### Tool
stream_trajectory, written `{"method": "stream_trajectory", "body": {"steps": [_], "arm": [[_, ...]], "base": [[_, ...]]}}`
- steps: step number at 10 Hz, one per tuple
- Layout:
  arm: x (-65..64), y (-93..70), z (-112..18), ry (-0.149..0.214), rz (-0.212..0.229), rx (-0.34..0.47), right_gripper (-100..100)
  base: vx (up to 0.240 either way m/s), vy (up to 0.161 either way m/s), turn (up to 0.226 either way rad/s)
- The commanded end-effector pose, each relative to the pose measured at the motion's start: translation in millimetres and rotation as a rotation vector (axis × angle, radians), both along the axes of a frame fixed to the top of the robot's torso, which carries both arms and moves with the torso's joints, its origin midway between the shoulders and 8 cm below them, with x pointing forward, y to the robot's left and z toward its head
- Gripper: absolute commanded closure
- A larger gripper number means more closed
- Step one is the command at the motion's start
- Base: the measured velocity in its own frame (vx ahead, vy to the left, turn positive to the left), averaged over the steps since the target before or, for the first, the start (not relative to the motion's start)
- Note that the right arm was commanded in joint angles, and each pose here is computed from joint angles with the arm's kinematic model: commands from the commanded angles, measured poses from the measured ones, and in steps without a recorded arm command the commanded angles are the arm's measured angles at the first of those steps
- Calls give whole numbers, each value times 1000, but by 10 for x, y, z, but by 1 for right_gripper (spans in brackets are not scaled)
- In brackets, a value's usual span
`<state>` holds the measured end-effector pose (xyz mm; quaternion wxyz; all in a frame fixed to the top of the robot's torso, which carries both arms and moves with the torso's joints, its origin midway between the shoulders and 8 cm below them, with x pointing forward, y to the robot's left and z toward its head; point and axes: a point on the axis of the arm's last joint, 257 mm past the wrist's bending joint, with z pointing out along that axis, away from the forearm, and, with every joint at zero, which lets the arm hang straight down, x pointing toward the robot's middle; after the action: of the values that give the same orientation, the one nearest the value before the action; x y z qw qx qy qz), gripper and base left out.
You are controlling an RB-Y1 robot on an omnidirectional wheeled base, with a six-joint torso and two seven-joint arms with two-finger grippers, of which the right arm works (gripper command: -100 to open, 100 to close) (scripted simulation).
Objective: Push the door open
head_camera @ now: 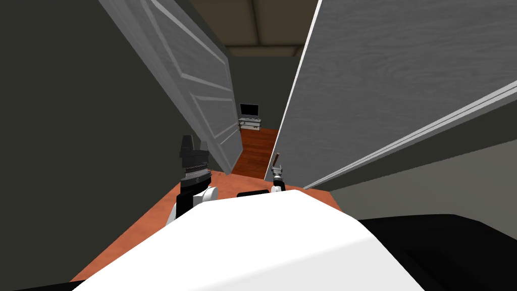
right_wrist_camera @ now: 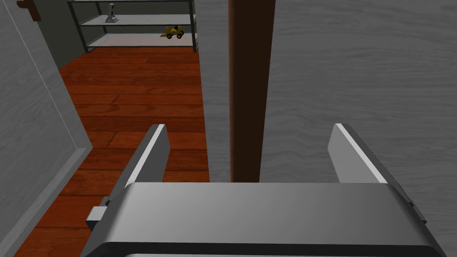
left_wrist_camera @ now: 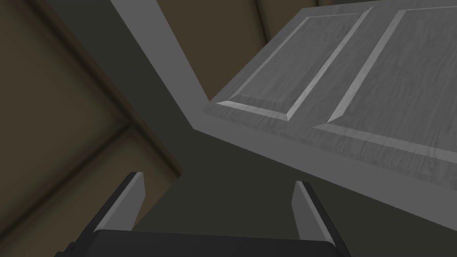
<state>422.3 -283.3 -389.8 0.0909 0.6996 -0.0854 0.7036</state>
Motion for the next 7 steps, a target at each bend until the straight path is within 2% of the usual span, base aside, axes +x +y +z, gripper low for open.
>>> {"method": "stream_trajectory", "body": {"steps": [1, 4, 5, 6, 7], "arm": [[-5, -33, -6, -1, -6, 1, -100], [-17, -78, -16, -2, -14, 3, -100], [-14, -69, -10, -2, -13, 3, -100], [-14, -69, -10, -2, -13, 3, 100], [-14, -69, -10, -2, -13, 3, 100]], "base": [[183, -62, 31], [203, -51, 26], [78, -28, 9], [-9, 4, -4], [-26, 10, 2]]}}
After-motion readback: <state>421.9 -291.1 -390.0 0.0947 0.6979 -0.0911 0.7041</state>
